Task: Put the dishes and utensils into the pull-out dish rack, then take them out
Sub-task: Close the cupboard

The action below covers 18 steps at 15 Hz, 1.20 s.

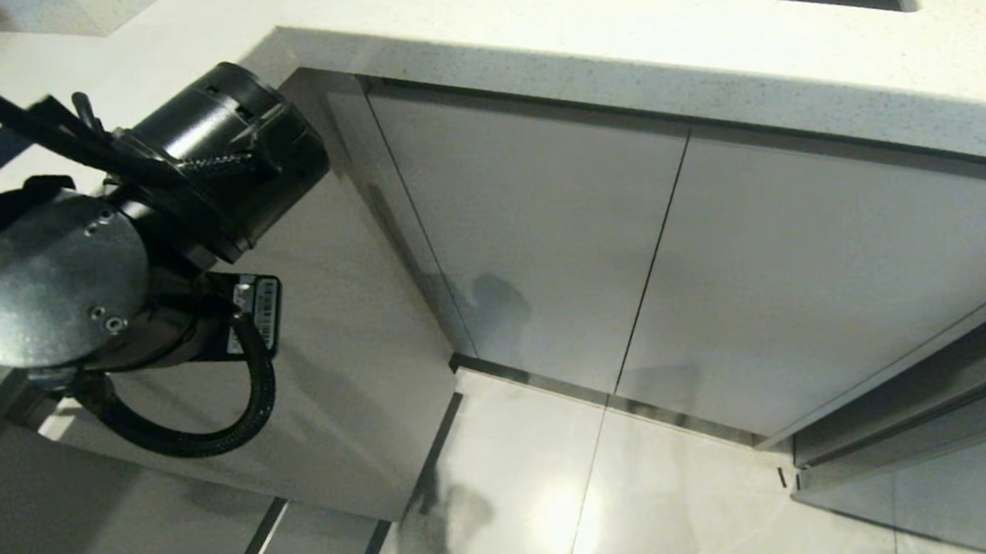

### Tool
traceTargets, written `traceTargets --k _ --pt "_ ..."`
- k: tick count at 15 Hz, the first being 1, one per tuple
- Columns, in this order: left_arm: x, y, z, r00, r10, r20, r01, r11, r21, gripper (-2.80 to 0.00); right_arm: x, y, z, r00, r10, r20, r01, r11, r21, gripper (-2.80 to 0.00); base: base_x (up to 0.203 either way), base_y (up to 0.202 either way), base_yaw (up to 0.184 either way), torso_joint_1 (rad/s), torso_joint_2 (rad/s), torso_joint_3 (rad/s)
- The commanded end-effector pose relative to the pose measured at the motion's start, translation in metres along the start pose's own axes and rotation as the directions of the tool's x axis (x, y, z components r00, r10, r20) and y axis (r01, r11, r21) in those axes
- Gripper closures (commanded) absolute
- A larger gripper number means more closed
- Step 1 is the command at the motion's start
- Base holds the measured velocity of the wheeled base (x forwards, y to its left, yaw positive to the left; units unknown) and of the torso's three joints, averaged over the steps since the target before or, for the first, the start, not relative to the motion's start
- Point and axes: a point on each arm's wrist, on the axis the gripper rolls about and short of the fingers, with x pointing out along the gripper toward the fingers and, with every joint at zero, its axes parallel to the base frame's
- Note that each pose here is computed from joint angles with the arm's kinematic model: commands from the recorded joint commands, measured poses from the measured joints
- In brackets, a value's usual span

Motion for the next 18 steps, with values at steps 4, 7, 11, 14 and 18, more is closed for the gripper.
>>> traceTargets --k 4,7,11,14,18 --pt "0.001 0.007 0.001 1.000 0.017 0.000 -0.017 1.000 -0.018 0.00 0.000 0.000 0.000 1.000 -0.001 0.000 0.001 1.000 -0.001 0.00 0.000 0.000 0.000 0.000 0.00 0.000" --pt "0.000 0.007 0.001 1.000 0.016 0.001 -0.016 1.000 -0.016 0.00 0.000 0.000 0.000 1.000 0.000 0.000 0.000 1.000 -0.001 0.00 0.000 0.000 0.000 0.000 0.00 0.000" --pt "-0.008 0.014 0.000 1.000 -0.006 0.020 0.007 1.000 -0.027 0.00 0.000 0.000 0.000 1.000 0.000 0.000 0.000 1.000 -0.001 0.00 0.000 0.000 0.000 0.000 0.00 0.000" --pt "-0.023 0.028 0.000 0.997 -0.052 0.062 0.055 0.997 -0.049 0.00 0.000 0.000 0.000 1.000 0.000 0.000 0.000 1.000 -0.001 0.00 0.000 0.000 0.000 0.000 0.00 0.000" --pt "-0.051 0.059 0.006 0.973 -0.144 0.178 0.173 0.973 -0.156 0.00 0.000 0.000 0.000 1.000 0.000 0.000 0.000 1.000 -0.001 0.00 0.000 0.000 0.000 0.000 0.00 0.000"
